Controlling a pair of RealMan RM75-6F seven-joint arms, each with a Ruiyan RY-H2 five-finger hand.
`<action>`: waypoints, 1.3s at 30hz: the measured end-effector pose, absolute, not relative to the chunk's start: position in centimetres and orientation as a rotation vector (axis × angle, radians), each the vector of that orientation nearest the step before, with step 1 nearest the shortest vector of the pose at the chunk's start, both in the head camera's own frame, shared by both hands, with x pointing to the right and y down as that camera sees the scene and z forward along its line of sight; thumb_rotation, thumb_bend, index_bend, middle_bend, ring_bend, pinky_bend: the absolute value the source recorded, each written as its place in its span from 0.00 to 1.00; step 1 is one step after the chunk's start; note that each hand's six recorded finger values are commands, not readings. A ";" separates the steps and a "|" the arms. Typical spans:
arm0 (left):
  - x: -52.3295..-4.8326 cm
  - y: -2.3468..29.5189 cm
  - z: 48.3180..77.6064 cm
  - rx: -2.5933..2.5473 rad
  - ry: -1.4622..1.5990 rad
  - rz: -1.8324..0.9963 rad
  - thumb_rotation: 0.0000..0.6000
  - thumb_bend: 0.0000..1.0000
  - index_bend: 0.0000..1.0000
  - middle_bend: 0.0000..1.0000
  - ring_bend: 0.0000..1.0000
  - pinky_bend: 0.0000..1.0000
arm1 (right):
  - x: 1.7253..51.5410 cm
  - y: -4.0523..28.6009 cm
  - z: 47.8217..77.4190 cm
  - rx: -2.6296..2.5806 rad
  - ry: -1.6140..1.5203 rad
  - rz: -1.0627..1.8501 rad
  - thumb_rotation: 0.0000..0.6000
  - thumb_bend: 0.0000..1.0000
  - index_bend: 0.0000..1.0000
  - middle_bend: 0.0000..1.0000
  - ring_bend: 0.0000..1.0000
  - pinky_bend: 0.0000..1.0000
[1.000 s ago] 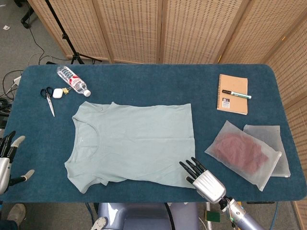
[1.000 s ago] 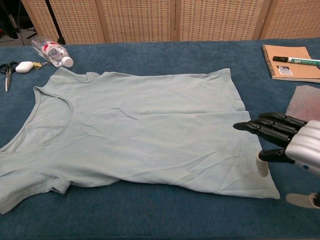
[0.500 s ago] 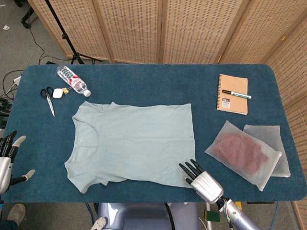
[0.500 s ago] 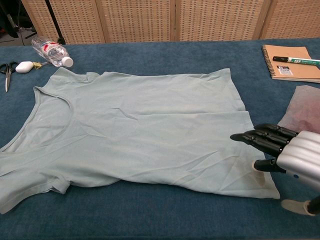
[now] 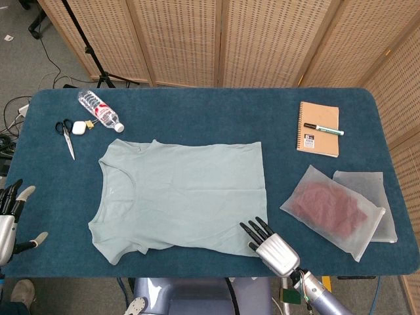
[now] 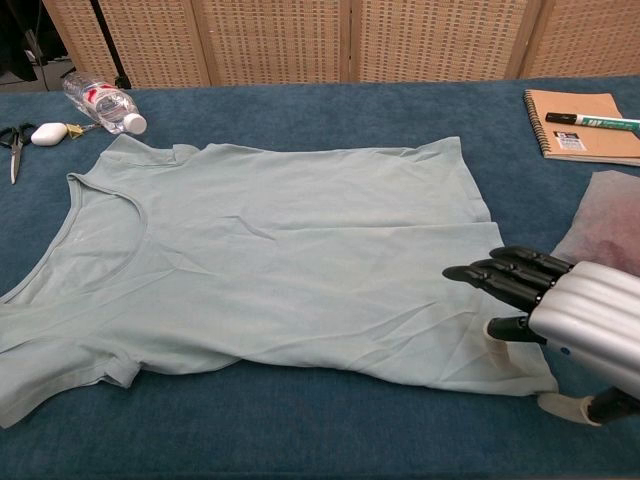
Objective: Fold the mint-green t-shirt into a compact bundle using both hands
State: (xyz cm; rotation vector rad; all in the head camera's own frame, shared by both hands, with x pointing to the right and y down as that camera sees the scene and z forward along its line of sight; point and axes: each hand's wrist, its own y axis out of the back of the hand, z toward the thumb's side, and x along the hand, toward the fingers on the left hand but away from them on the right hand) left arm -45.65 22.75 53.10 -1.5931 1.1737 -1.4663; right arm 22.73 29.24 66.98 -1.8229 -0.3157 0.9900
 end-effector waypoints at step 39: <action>-42.9 24.4 57.6 -1.678 0.840 -1.188 1.00 0.04 0.34 0.00 0.00 0.00 | 23.3 28.6 67.9 -1.838 -0.342 0.963 1.00 0.44 0.65 0.00 0.00 0.00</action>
